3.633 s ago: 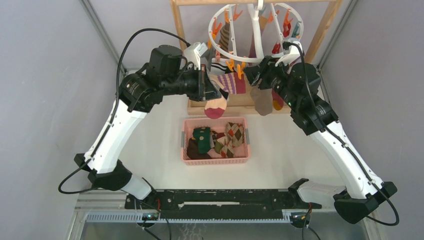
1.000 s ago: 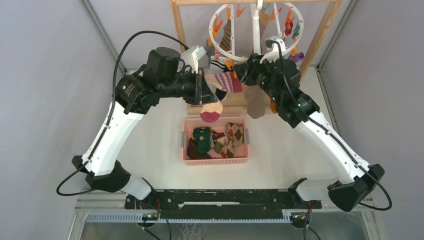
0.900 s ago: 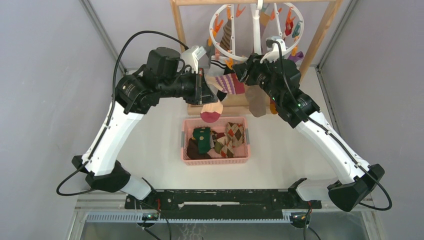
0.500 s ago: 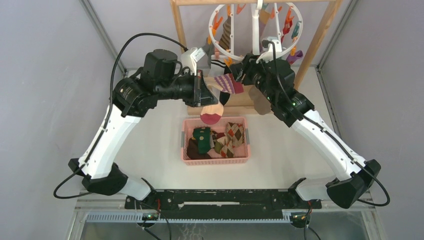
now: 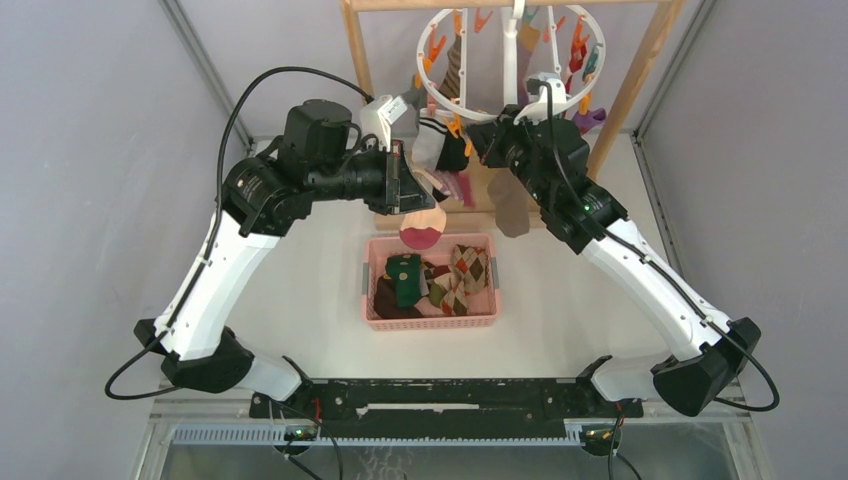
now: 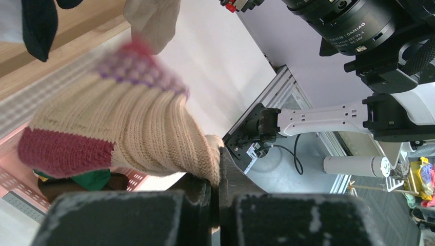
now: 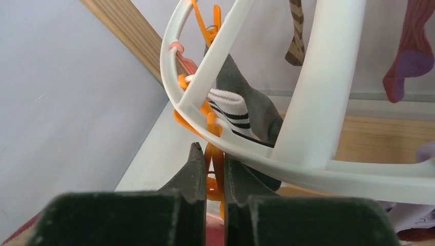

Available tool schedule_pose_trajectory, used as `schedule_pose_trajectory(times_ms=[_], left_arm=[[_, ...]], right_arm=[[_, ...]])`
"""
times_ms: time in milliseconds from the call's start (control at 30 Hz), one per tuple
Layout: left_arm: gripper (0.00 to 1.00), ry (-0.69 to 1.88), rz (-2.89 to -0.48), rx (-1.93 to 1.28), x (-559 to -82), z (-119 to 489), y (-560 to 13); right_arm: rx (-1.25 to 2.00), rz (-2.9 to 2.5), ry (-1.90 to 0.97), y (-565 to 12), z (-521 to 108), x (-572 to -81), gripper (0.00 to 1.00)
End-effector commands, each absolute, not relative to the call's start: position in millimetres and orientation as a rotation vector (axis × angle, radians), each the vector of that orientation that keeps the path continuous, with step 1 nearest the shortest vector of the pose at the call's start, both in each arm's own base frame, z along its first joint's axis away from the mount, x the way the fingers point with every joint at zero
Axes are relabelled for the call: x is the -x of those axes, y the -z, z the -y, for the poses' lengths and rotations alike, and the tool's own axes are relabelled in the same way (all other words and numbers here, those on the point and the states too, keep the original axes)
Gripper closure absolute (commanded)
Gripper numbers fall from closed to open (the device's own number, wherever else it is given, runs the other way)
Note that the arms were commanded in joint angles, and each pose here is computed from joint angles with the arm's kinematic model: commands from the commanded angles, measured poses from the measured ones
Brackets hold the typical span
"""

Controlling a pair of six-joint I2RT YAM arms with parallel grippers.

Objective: Remove the socks clipped to the hanger
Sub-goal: Remove the sock from the hanger, then place the sock in the bin.

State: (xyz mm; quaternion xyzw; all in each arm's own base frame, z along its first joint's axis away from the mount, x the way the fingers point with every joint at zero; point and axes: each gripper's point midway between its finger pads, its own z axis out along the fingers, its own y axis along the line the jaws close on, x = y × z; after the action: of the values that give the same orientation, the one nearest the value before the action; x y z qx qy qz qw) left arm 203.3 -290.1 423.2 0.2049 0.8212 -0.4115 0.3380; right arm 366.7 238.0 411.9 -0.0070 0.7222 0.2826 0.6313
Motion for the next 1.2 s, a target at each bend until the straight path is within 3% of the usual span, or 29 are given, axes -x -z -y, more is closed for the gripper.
schedule_pose_trajectory(times_ms=[0, 267, 333, 467, 633, 1033, 1167], left_arm=[[1.0, 1.096, -2.084, -0.547, -200, 288, -435], [1.0, 1.085, -2.091, -0.544, -199, 285, -433], [1.0, 1.082, -2.096, -0.542, -199, 285, -432], [1.0, 1.082, -2.099, -0.537, -199, 285, -432], [1.0, 1.082, -2.111, -0.534, -201, 287, -428], [1.0, 1.085, -2.111, -0.536, -204, 290, -427], [1.0, 1.088, -2.115, -0.54, -204, 292, -425]], right_arm=[[-0.012, -1.549, -0.682, -452, -230, -363, 0.99], [-0.02, -1.557, -0.694, -450, -227, -364, 0.98], [-0.022, -1.562, -0.706, -448, -228, -363, 0.91], [-0.014, -1.572, -0.72, -445, -229, -361, 0.87], [-0.008, -1.581, -0.733, -444, -228, -357, 0.55], [0.017, -1.639, -0.77, -432, -222, -335, 0.35], [0.025, -1.685, -0.771, -419, -216, -322, 0.33]])
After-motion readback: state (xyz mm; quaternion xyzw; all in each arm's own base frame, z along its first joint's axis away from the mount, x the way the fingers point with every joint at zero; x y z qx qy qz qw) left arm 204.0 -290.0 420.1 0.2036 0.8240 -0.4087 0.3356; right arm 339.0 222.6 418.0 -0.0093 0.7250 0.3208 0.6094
